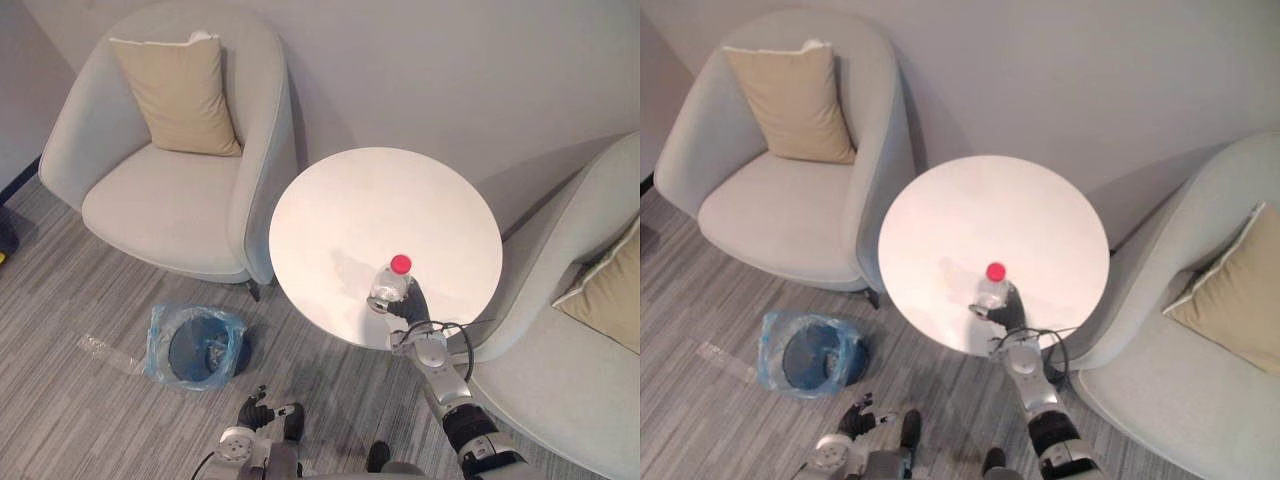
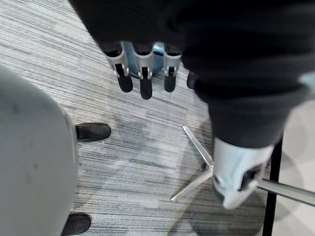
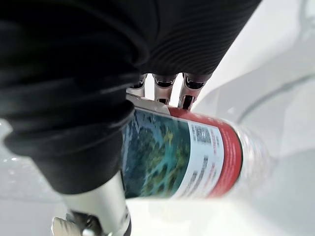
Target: Gather rubbish on tea table into small bin, then transfer packed bag to large trash can.
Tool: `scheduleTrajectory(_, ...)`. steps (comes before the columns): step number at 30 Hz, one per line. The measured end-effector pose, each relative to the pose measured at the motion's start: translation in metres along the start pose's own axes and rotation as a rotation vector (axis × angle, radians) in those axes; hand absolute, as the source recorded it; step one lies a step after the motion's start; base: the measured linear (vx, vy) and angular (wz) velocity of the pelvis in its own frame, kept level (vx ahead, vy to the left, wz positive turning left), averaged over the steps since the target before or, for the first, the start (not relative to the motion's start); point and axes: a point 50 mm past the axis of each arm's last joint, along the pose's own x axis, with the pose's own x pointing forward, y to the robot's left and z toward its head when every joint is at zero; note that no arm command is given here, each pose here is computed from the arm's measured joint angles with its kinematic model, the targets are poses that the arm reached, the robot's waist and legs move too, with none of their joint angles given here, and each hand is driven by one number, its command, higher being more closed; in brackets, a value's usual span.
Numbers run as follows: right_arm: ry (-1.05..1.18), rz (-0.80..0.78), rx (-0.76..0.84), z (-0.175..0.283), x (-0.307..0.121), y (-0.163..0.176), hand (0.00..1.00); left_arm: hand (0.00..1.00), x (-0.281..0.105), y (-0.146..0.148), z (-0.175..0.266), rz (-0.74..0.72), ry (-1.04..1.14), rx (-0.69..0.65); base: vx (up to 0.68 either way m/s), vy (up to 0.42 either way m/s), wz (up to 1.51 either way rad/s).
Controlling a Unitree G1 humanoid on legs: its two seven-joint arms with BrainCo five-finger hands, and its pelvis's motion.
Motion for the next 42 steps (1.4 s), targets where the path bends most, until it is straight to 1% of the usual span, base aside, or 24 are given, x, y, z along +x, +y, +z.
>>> scheduleTrajectory(4, 0.002, -0.002, 0.01, 0.0, 0.0, 0.0, 1.0, 0.0, 0.0, 0.001, 0.001, 0.005, -0.003, -0.014, 0.0, 0.001, 0.09)
scheduleTrajectory(9, -0.067, -0.007, 0.033, 0.011, -0.01, -0.003, 1.0, 0.0, 0.0, 0.001, 0.0, 0.011, -0.001, -0.015, -0.01, -0.001, 0.0)
scheduleTrajectory(15, -0.144, 0.014, 0.06, 0.018, -0.043, -0.006, 1.0, 0.0, 0.0, 0.001, -0.001, 0.009, 0.007, -0.011, -0.06, -0.004, -0.11)
scheduleTrajectory(23, -0.156, 0.044, 0.042, 0.016, -0.079, -0.007, 1.0, 0.0, -0.001, 0.0, -0.007, -0.007, 0.032, 0.012, -0.07, -0.009, -0.09)
scheduleTrajectory(27, -0.117, 0.086, 0.023, 0.007, -0.091, 0.0, 1.0, 0.0, -0.003, 0.001, -0.015, -0.01, 0.059, 0.027, 0.0, 0.0, 0.0)
scheduleTrajectory(29, -0.121, 0.118, 0.011, 0.007, -0.098, 0.007, 1.0, 0.0, -0.004, 0.0, -0.019, -0.022, 0.073, 0.061, -0.02, -0.005, 0.0)
scheduleTrajectory(32, -0.151, 0.143, 0.004, 0.014, -0.103, 0.013, 1.0, 0.0, -0.004, -0.001, -0.019, -0.028, 0.073, 0.076, -0.05, -0.007, 0.1)
scheduleTrajectory(36, -0.147, 0.152, -0.021, 0.012, -0.109, 0.014, 1.0, 0.0, -0.004, -0.001, -0.018, -0.033, 0.07, 0.087, -0.08, -0.014, 0.43)
scheduleTrajectory(42, -0.171, 0.173, -0.038, 0.015, -0.105, 0.016, 1.0, 0.0, -0.003, -0.009, -0.01, -0.058, 0.029, 0.112, -0.13, -0.002, 0.5)
